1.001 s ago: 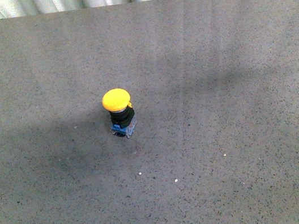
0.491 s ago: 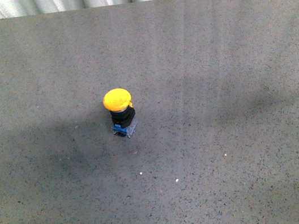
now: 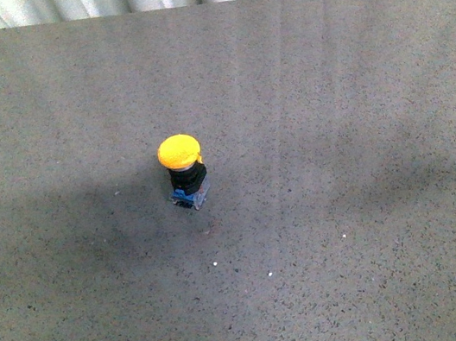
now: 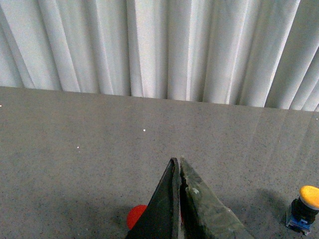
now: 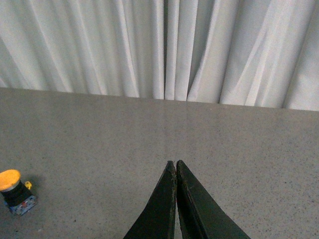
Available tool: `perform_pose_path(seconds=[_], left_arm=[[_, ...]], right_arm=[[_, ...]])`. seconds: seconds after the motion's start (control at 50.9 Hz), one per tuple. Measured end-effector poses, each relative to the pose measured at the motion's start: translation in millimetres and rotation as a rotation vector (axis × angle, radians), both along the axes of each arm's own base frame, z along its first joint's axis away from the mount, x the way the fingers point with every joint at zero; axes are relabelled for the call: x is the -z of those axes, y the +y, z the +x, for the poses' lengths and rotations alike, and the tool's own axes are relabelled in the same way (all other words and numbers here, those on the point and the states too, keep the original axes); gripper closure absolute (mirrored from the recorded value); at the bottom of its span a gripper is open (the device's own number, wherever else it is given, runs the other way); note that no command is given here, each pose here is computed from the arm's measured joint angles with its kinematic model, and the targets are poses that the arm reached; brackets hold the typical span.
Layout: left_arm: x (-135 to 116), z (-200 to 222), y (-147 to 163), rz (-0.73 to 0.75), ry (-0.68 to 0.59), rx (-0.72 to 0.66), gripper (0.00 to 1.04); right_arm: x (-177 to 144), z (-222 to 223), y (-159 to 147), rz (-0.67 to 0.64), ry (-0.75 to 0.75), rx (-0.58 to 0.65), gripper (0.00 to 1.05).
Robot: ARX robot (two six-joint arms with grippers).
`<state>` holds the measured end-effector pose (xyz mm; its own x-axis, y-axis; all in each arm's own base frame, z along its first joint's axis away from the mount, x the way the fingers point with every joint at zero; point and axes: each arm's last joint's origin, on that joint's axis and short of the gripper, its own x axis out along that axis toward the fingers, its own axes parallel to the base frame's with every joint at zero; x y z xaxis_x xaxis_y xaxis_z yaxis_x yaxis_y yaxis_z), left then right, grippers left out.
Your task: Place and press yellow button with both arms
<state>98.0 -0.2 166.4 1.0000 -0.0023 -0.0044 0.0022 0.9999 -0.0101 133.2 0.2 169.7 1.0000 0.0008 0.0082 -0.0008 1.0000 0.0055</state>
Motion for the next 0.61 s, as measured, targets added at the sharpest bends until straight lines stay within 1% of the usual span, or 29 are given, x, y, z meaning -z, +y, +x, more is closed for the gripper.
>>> perform_pose_path(seconds=[0.609], left_arm=[[0.0, 0.0, 0.0, 0.000, 0.000, 0.000, 1.03]], right_arm=[[-2.9, -19.2, 0.0, 0.000, -0.010, 0.000, 1.03]])
